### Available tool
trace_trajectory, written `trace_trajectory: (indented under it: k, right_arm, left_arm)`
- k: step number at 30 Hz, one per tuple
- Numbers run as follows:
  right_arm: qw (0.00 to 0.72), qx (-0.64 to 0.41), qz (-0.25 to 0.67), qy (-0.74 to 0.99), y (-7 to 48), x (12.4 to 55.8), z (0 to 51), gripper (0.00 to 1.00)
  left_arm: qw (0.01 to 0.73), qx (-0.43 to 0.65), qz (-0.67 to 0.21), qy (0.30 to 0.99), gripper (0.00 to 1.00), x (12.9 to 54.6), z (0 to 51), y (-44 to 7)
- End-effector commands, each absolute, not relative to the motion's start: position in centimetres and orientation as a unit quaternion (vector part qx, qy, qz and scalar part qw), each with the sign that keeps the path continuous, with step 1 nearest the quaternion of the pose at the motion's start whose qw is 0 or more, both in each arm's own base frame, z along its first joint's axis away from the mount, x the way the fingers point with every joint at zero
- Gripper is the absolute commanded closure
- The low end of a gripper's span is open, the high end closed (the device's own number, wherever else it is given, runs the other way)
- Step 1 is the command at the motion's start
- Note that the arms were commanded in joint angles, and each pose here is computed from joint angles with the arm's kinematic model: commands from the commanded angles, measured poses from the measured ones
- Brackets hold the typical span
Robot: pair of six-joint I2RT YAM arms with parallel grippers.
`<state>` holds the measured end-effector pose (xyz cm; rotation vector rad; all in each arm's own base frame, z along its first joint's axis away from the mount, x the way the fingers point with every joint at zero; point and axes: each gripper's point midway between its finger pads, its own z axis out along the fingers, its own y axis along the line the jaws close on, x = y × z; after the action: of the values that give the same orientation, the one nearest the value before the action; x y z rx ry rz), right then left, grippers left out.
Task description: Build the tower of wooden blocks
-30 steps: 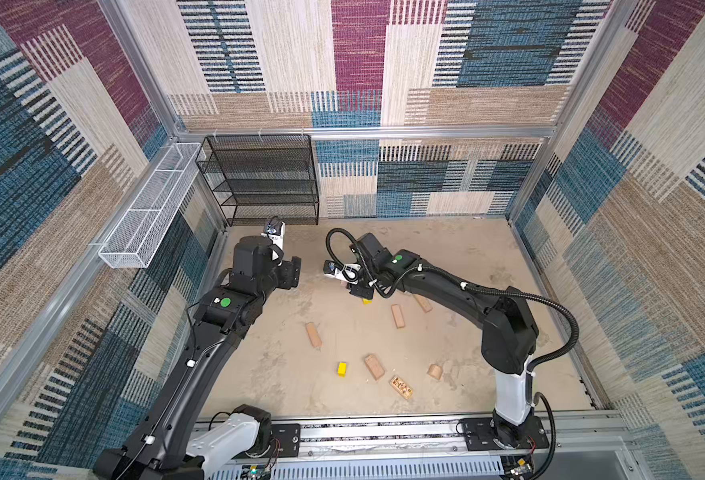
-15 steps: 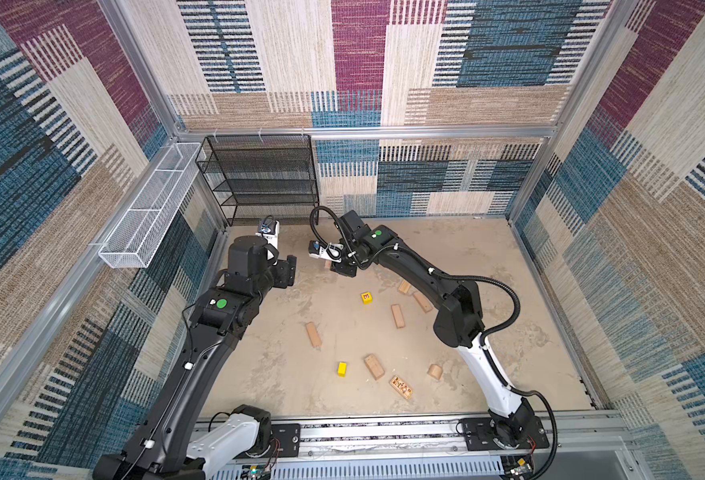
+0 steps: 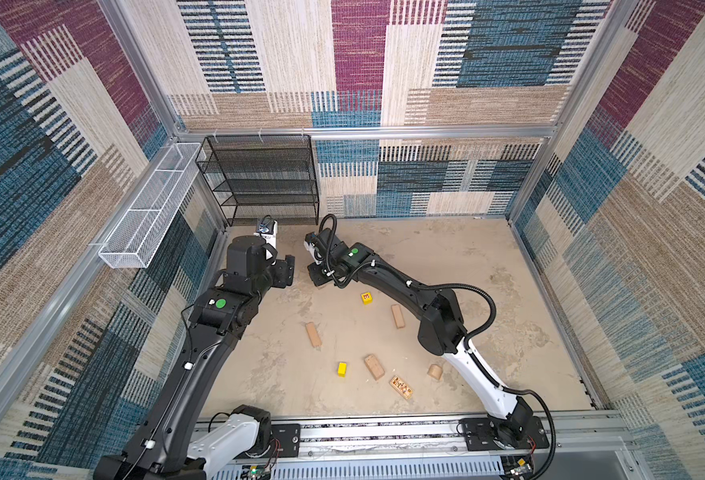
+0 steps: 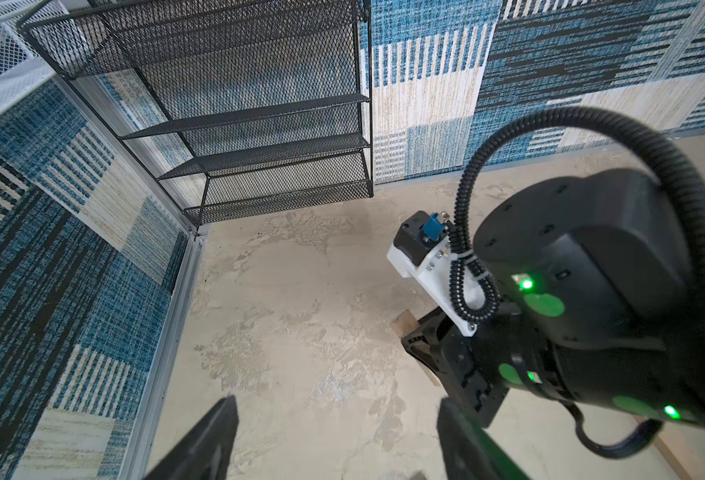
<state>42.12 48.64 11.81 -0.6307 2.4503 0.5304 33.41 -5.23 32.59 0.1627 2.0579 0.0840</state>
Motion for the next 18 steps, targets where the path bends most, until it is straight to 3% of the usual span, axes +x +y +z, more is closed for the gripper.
trace_trajectory:
  k: [1,5,18]
  right_arm:
    - [0.285,-0.105,0.174,0.937,47.8,43.2,10.5,1.0]
    - [0.276,-0.06,0.15,0.947,47.0,43.3,8.3,1.0]
    - [0.303,-0.054,0.103,0.946,45.3,44.6,7.7,1.0]
  left_arm:
    - [0.522,0.063,0.025,0.85,0.2,33.5,33.2,-5.4]
    - [0.523,0.063,0.02,0.85,0.2,33.5,33.3,-5.6]
    - [0.523,0.063,0.022,0.85,0.2,33.5,33.1,-5.6]
